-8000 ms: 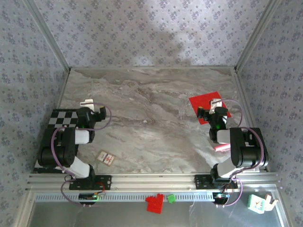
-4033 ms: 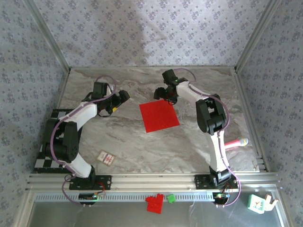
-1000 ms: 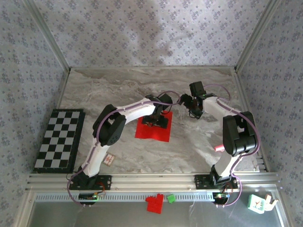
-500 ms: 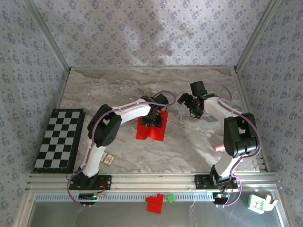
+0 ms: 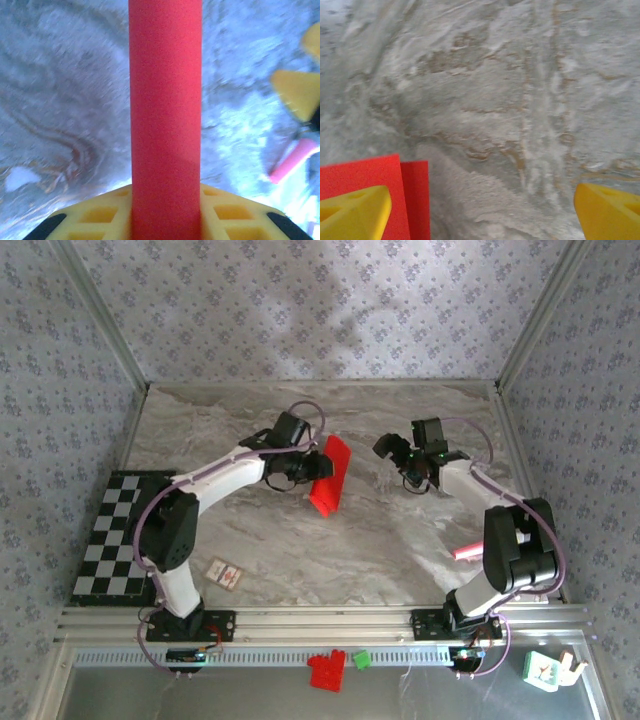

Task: Fold a paper plane with a square sheet of paper (pick it up from the middle)
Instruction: First fold the square sheet of paper in half at the center of the table, then hold the square sheet of paper at the center of the table.

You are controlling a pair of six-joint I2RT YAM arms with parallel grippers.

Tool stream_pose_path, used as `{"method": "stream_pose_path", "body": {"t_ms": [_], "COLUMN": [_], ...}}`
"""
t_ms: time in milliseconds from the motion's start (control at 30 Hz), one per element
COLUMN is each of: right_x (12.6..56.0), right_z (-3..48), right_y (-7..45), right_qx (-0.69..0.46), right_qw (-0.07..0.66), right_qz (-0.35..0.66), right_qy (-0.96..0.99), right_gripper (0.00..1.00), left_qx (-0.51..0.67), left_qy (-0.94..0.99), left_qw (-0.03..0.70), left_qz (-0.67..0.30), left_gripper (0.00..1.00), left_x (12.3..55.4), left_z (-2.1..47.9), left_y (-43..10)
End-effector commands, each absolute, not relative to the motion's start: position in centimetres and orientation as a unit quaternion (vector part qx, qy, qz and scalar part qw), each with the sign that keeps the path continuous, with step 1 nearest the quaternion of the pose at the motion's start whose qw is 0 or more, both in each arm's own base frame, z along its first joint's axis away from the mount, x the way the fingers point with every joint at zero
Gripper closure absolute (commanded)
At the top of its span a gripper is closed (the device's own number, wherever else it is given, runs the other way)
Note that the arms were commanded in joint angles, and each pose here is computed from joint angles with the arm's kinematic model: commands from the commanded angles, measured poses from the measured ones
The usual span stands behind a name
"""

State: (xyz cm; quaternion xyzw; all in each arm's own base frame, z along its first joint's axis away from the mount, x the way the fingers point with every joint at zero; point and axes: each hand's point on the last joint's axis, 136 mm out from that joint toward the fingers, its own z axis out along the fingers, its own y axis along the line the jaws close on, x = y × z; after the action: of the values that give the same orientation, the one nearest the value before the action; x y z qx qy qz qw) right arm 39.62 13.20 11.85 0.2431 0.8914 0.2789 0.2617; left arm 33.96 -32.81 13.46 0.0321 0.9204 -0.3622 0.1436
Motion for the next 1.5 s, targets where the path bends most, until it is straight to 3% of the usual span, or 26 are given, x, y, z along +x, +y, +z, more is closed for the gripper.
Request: {"method": "stream_pose_path", "body": {"t_ms": [0, 300, 700, 833, 1467], "right_x": [40.1, 38.8, 37.9, 37.7, 36.7], "right_z": [14.2, 12.6, 8.4, 7.3, 2.5], "right_y": [15.8, 20.7, 26.3, 27.1, 27.3], "right_qx": [0.186, 0.136, 0.101, 0.086, 0.083], "right_qw": [0.286, 0.240, 0.154, 0.140, 0.080], "right_qz": [0.352, 0.408, 0.416, 0.392, 0.314], "right_qy": [0.871, 0.871, 0.890, 0.905, 0.942], "right_gripper": [0.07, 0.22, 0.65, 0.73, 0.81], "left_qx": [0.027, -0.030, -0.064, -0.065, -0.065], "left_qy": [0.884, 0.903, 0.935, 0.937, 0.945], "left_qw": [0.142, 0.142, 0.119, 0.114, 0.097], "left_qz": [-0.445, -0.405, -0.329, -0.324, -0.305], "left_gripper": [0.69, 0.70, 0.72, 0.73, 0.73], "left_x": [34.6, 35.7, 34.4, 34.2, 33.6], "left_z": [15.1, 9.8, 4.1, 3.7, 2.5], "left_y": [-34.5, -33.0, -30.2, -30.0, -29.6]}}
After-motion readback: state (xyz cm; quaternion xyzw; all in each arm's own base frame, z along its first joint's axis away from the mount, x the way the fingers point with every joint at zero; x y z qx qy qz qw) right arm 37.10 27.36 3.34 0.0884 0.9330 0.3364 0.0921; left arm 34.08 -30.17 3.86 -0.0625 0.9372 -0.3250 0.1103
